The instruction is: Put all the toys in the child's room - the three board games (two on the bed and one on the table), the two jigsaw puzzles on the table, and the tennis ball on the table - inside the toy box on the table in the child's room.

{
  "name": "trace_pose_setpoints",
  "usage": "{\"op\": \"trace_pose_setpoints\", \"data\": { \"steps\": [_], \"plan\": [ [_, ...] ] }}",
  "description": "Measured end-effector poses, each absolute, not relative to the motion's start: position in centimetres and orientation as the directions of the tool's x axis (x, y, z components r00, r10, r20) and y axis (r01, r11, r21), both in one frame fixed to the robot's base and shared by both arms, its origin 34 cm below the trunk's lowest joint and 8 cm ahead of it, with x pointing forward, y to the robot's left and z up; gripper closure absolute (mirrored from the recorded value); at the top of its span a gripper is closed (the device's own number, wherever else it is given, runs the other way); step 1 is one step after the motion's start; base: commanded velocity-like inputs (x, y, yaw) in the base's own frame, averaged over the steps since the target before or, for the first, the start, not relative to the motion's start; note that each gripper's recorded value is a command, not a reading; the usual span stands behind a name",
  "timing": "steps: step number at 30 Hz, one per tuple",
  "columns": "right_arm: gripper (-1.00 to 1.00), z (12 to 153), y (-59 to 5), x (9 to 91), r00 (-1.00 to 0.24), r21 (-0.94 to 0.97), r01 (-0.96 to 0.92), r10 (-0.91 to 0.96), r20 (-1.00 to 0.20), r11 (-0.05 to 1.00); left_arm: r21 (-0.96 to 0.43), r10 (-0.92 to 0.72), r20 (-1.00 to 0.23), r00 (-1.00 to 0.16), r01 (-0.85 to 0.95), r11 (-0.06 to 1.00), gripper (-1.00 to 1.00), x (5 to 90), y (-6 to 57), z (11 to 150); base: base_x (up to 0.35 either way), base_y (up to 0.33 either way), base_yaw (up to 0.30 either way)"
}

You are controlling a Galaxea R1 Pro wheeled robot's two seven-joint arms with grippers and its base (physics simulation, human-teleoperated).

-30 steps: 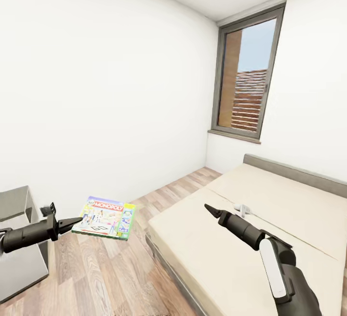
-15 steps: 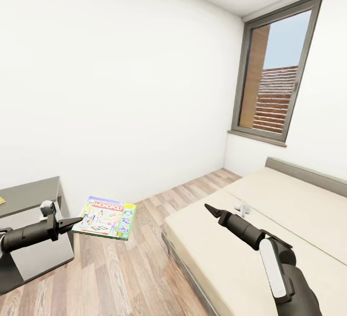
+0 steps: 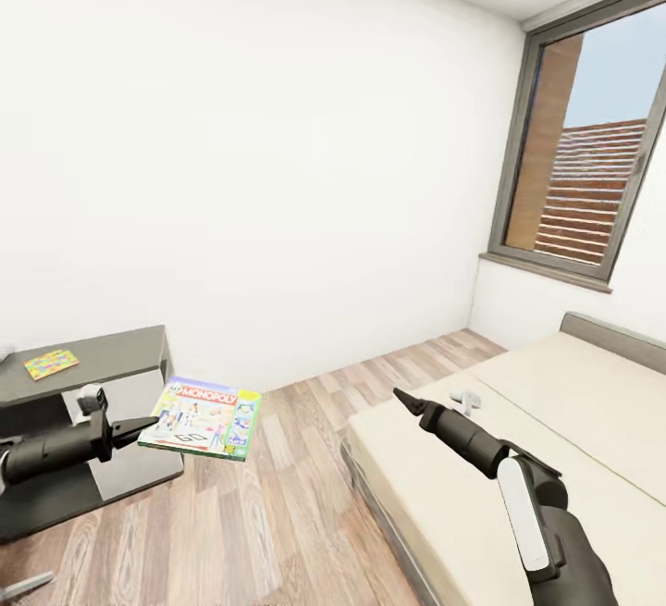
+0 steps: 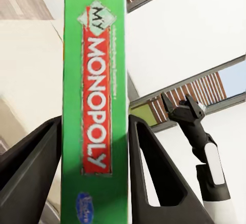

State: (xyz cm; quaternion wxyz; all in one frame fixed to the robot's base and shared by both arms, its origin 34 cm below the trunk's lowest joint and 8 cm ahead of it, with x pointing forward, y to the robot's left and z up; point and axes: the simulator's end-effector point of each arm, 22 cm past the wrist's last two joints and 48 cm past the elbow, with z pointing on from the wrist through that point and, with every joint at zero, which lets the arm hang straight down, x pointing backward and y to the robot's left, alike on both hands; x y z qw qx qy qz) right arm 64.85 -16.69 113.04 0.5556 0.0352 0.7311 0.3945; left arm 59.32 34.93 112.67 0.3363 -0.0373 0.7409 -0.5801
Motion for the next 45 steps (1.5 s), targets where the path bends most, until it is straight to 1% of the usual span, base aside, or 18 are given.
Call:
{"op": "trace_pose_setpoints", "data": {
  "steps": [5, 11, 15, 18, 22, 27, 45],
  "plan": [
    [-1.0, 113.4, -16.8, 64.9, -0.362, 0.607, -0.392, 0.491, -0.792, 0.691, -0.873, -0.44, -0.479, -0.76, 0.356, 0.334, 1.0, 59.3, 35.0, 112.8, 0.147, -0.078, 0.283],
    [-1.0, 113.7, -16.7, 64.8, -0.358, 0.605, -0.401, 0.49, -0.795, 0.688, -0.864, -0.437, -0.495, -0.751, 0.372, 0.339, 1.0, 59.3, 35.0, 113.0, 0.287, -0.043, 0.233],
    [-1.0, 113.8, -16.3, 64.7, -0.36, 0.601, -0.411, 0.484, -0.798, 0.685, -0.863, -0.438, -0.496, -0.75, 0.372, 0.34, 1.0, 59.3, 35.1, 113.0, 0.311, 0.138, 0.049],
    [-1.0, 114.0, -14.5, 64.4, -0.371, 0.584, -0.442, 0.454, -0.81, 0.681, -0.863, -0.439, -0.496, -0.749, 0.373, 0.34, 1.0, 59.3, 35.1, 113.0, 0.301, 0.197, 0.092],
    [-1.0, 114.1, -12.6, 64.0, -0.38, 0.565, -0.473, 0.422, -0.823, 0.676, -0.862, -0.44, -0.499, -0.746, 0.376, 0.34, 1.0, 59.2, 35.2, 113.2, 0.293, 0.217, 0.202],
    [-1.0, 114.2, -12.2, 63.9, -0.383, 0.563, -0.48, 0.417, -0.824, 0.673, -0.86, -0.441, -0.503, -0.744, 0.38, 0.34, 1.0, 59.2, 35.1, 113.4, 0.248, 0.186, 0.237],
    [-1.0, 115.8, -12.1, 63.2, -0.373, 0.558, -0.488, 0.418, -0.829, 0.671, -0.861, -0.447, -0.503, -0.74, 0.387, 0.33, 1.0, 58.4, 35.3, 115.1, 0.019, 0.011, 0.241]
  ]
}}
